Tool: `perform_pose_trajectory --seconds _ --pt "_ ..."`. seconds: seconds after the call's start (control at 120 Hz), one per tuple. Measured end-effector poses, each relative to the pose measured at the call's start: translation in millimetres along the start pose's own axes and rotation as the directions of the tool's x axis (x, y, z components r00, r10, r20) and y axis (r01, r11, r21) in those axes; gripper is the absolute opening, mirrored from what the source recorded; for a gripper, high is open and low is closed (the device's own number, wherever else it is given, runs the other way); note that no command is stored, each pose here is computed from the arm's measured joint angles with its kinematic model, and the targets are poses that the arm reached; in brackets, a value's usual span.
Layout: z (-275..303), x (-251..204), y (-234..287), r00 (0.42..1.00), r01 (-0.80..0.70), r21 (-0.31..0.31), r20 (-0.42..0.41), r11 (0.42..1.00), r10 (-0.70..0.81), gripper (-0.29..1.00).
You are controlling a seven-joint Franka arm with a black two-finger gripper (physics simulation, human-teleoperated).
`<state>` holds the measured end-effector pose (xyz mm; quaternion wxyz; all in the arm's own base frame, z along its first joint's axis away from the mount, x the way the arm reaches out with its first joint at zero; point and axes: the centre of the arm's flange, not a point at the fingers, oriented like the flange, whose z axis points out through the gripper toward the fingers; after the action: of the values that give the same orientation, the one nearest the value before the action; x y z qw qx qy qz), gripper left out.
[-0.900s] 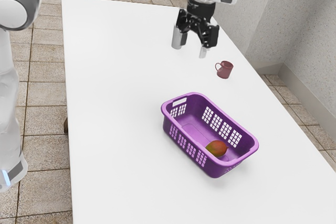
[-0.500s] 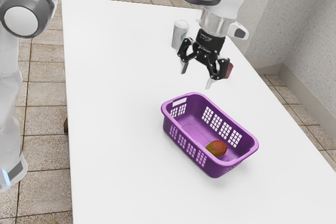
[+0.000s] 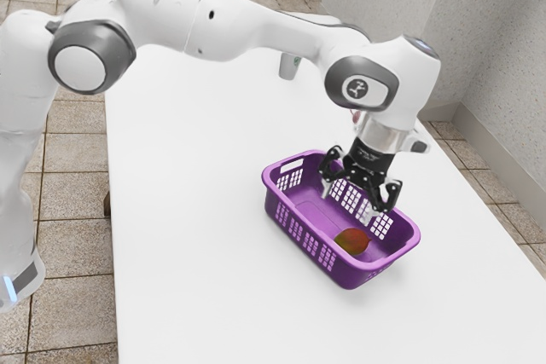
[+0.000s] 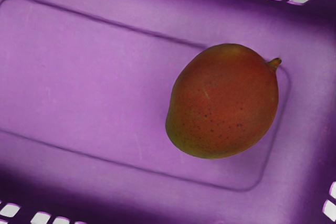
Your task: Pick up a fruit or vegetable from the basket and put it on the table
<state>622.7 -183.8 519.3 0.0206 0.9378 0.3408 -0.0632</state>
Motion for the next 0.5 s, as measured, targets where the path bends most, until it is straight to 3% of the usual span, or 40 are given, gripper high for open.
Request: perform_pose_trajectory --seconds 0.225,0.5 --pt "12.7 15.9 8.5 0.996 -0.049 -0.013 -0.071 0.999 0.048 0.70" --pt "34.3 10.6 17.1 0.988 -0.136 -0.019 -0.082 0.991 0.134 0.70"
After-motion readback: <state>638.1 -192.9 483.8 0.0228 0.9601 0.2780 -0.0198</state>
